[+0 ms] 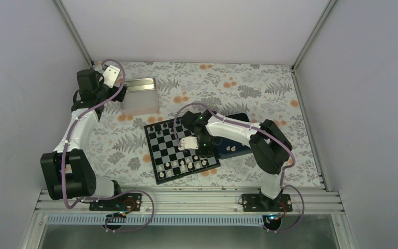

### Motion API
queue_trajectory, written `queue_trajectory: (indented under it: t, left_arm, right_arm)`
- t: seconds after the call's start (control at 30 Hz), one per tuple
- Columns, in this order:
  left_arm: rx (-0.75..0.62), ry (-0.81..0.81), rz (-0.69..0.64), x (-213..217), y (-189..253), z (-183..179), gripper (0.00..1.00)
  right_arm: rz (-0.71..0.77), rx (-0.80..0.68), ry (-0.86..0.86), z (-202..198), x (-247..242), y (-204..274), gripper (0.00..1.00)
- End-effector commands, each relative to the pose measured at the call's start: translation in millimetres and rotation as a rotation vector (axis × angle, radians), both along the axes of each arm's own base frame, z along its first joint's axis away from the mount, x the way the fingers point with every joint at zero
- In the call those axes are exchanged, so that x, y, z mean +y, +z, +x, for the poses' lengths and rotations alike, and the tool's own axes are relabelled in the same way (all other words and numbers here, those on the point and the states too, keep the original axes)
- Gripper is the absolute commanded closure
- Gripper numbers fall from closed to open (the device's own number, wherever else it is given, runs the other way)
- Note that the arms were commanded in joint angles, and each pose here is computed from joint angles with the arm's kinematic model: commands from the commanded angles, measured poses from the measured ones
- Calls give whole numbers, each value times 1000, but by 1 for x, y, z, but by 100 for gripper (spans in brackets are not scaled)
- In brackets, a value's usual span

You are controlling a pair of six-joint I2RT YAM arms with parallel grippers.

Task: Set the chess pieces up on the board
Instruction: Place the chess piece on the chessboard, then pick up the chess piece from the storage box.

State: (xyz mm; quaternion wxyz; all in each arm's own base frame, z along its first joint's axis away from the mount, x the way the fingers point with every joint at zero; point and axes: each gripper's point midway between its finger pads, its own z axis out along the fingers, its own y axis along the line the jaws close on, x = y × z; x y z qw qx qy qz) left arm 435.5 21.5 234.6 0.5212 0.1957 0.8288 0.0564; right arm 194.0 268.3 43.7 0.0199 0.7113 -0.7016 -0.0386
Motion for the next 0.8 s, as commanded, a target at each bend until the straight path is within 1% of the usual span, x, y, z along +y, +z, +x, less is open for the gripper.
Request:
queue_trajectory:
  t: [0.0,0.03,0.17,0.47,0.57,0.77]
  left_arm:
    - [-45,-3,4,1,16,1,0]
    - [-44,-4,4,1,16,1,0]
    - [-46,-3,4,1,17,1,0]
    - [-49,-4,2,1,18,0,0]
    - [-51,-5,4,0,19,-1,0]
    - [-50,-5,2,0,19,0,0]
  right_arm:
    - [0,-22,-4,1,0,-1,74]
    - [5,-34,-9,3,0,2,71]
    - [22,-66,-30,10,-3,13,66]
    - [30,-119,-122,31,-32,37,65]
    - [30,-147,-191,45,-53,47,64]
    - [2,-175,-350,72,-117,51,62]
